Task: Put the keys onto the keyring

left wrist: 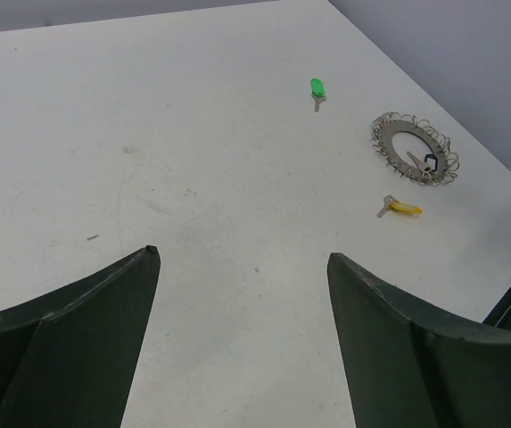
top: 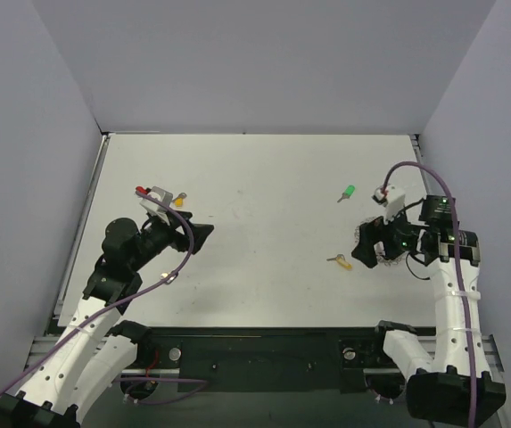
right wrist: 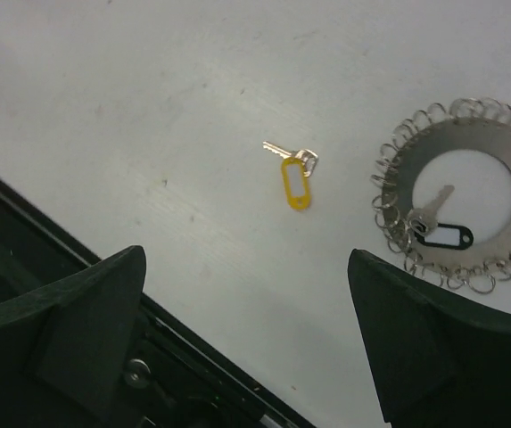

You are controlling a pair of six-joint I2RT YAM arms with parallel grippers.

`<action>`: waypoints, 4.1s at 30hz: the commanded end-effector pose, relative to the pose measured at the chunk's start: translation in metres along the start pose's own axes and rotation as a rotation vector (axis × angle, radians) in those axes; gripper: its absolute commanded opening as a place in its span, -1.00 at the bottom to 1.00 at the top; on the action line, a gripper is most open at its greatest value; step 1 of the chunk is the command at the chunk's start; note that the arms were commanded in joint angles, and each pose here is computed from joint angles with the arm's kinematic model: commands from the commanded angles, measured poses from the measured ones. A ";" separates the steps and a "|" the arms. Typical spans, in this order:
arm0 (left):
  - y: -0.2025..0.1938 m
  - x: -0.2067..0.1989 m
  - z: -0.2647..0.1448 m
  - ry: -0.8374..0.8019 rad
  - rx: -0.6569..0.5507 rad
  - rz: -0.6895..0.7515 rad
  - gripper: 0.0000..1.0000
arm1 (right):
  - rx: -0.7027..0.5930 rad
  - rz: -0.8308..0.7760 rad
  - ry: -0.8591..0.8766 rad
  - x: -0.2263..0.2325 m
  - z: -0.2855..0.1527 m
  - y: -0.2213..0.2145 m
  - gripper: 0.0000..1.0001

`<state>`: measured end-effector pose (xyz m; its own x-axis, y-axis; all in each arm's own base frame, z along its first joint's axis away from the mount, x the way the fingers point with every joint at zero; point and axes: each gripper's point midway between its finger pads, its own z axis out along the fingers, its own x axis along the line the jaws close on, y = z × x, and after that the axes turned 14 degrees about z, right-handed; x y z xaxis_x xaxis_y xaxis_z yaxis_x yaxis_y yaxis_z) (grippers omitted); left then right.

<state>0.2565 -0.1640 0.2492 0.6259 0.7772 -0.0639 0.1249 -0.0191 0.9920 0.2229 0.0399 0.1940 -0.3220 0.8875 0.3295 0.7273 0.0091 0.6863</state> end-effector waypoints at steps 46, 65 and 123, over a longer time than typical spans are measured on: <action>0.004 0.011 0.007 0.001 -0.018 -0.019 0.75 | 0.790 -0.721 -0.272 -0.043 0.128 -0.102 -0.02; 0.006 0.009 0.006 -0.009 -0.027 -0.018 0.75 | 0.857 -0.725 -0.309 -0.052 0.128 -0.111 -0.79; -0.075 -0.275 0.107 -0.452 -0.212 0.460 -0.07 | 0.530 -0.528 0.551 0.094 0.041 -0.086 -1.00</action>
<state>0.1486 -0.4280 0.1454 0.8767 0.3108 0.3672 -0.3133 -0.2104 0.9260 0.1598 0.1357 0.1264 -0.8267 0.4016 0.3939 0.5571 0.6822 0.4736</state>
